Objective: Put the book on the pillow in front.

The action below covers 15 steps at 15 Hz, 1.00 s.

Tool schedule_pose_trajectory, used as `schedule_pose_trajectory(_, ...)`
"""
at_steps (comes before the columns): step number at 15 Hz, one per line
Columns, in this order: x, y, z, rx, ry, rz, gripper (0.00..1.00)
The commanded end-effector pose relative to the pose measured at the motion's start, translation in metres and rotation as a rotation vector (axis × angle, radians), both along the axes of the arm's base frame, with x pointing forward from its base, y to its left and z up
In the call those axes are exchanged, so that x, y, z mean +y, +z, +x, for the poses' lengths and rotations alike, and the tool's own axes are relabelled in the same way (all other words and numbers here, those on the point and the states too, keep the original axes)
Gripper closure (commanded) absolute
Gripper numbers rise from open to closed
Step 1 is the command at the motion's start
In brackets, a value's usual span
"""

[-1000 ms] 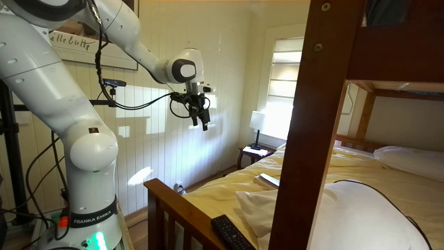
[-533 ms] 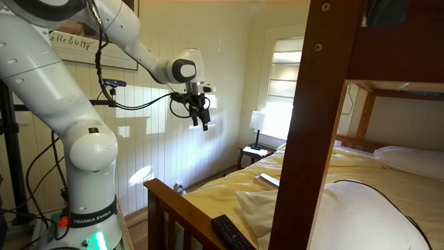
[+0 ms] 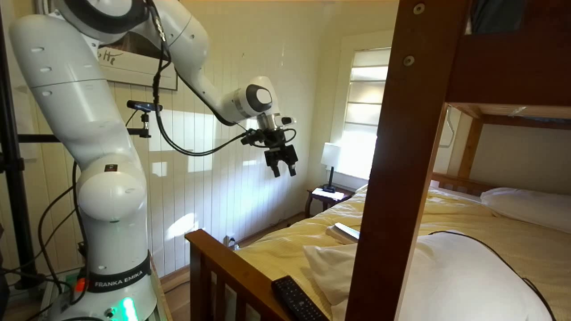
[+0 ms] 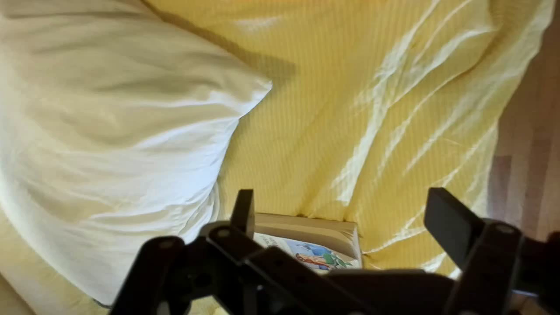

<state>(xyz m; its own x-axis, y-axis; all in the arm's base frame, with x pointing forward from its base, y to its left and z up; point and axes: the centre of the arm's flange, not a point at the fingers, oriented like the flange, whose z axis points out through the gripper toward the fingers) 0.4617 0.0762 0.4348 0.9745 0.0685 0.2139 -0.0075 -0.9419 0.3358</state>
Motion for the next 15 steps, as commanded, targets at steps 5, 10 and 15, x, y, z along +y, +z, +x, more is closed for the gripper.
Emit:
schedule_pose_trajectory(5, 0.012, -0.034, 0.147, 0.007, 0.018, -0.296, 0.00)
schedule_pose_trajectory(10, 0.006, -0.045, 0.137, 0.007, 0.002, -0.319, 0.00)
schedule_pose_trajectory(15, 0.007, -0.042, 0.143, 0.002, -0.006, -0.321, 0.00)
